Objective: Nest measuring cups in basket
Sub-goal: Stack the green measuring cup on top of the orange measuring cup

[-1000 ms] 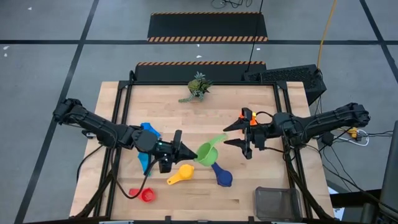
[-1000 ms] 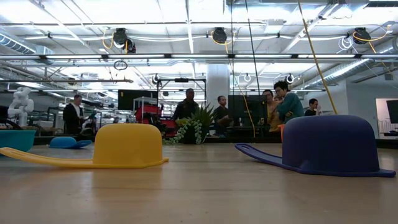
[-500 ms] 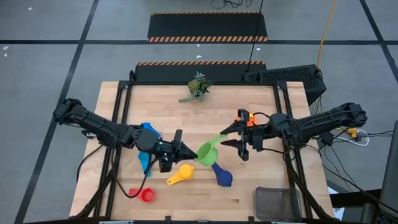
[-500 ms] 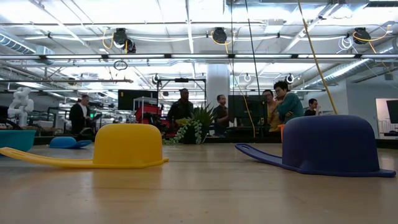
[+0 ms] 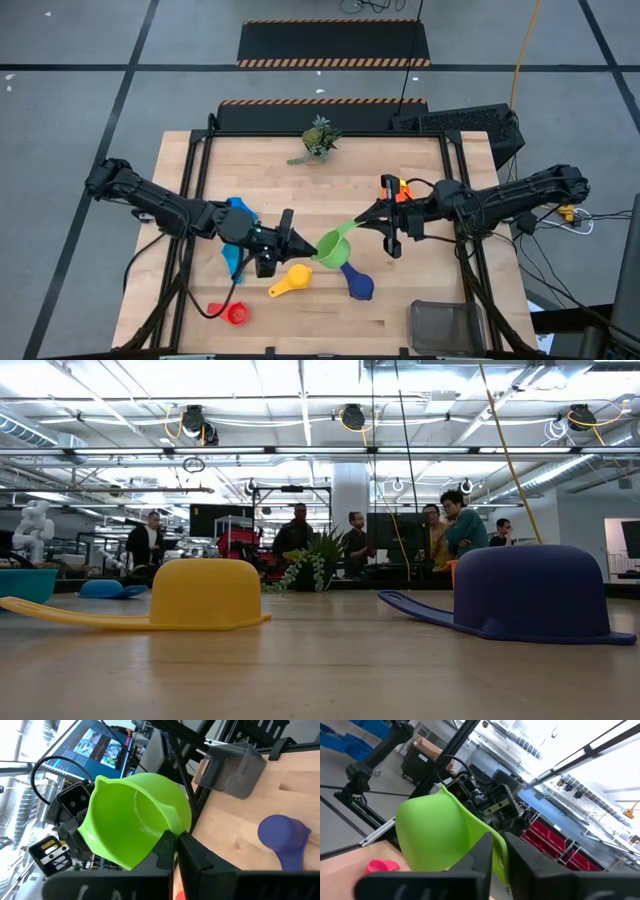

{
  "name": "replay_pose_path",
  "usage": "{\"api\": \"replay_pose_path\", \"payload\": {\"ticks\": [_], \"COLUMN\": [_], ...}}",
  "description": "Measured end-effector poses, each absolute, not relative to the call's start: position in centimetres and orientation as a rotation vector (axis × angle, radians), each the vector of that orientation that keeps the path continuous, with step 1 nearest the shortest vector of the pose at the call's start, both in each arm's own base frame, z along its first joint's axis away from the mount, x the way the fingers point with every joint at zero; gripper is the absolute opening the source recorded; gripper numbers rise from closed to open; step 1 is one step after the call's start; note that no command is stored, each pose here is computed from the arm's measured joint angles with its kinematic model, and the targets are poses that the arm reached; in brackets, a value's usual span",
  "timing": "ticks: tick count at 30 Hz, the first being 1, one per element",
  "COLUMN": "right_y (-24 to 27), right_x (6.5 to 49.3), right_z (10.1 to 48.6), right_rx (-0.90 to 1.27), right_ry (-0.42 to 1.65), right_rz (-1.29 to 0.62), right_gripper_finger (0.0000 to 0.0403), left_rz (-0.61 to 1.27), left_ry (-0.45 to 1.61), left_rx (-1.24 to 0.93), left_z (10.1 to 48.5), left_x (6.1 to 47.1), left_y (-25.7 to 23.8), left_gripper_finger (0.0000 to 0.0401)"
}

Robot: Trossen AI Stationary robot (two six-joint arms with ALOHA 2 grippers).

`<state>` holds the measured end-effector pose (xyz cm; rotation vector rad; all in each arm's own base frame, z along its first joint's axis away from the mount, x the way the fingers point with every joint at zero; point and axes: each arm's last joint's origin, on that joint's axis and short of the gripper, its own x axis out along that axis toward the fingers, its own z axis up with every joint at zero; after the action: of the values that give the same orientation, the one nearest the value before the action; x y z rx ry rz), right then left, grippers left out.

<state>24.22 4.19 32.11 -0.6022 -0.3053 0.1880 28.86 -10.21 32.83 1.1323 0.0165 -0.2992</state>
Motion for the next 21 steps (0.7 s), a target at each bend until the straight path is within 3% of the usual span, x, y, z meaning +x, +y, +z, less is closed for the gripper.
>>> {"api": "replay_pose_path", "payload": {"ticks": [11,21], "right_y": [4.2,3.8], "right_x": [24.2,23.1], "right_z": [32.1,32.6], "right_rx": [-0.601,-0.597], "right_ry": [-0.306,-0.249], "right_rz": [0.19,0.125], "right_gripper_finger": [0.0001,0.0001], "left_rz": [-0.279,-0.173], "left_ry": [0.031,0.108], "left_rx": [1.057,0.972], "left_z": [32.9,32.8], "left_x": [28.9,28.9], "left_y": [-10.1,-9.8], "left_gripper_finger": [0.0048,0.0055]}}
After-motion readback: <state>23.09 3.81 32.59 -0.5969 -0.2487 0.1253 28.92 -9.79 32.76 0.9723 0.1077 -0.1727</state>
